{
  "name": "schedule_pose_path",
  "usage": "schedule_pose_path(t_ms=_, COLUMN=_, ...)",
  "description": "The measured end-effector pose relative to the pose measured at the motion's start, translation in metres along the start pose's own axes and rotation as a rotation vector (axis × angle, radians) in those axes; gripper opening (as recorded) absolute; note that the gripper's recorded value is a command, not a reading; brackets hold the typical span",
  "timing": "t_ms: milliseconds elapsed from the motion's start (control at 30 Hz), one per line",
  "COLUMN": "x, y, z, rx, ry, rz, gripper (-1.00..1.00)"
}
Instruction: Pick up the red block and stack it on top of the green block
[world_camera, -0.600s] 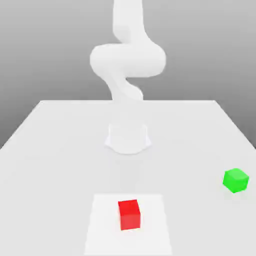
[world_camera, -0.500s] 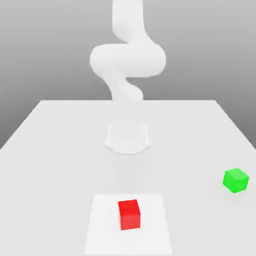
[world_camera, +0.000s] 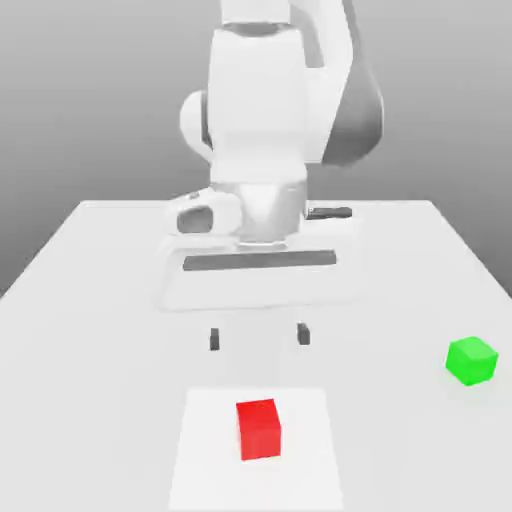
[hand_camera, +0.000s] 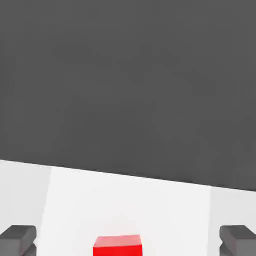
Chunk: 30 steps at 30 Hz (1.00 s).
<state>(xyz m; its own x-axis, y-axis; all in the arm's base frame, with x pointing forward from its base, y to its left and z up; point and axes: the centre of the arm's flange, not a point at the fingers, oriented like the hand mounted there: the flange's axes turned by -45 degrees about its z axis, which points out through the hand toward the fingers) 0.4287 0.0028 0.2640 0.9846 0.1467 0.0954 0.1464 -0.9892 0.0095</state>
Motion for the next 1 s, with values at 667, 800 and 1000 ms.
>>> schedule_pose_path(t_ms=667, x=-0.030, y=-0.004, z=0.079, rx=0.010, ry=-0.096, rz=-0.022, gripper=-1.00)
schedule_pose_path(t_ms=800, x=-0.023, y=-0.056, z=0.050, rx=0.021, ry=-0.094, rz=-0.180, gripper=-1.00)
schedule_pose_path(t_ms=1000, x=-0.044, y=-0.209, z=0.029, rx=0.050, ry=-0.088, rz=-0.677, gripper=-1.00)
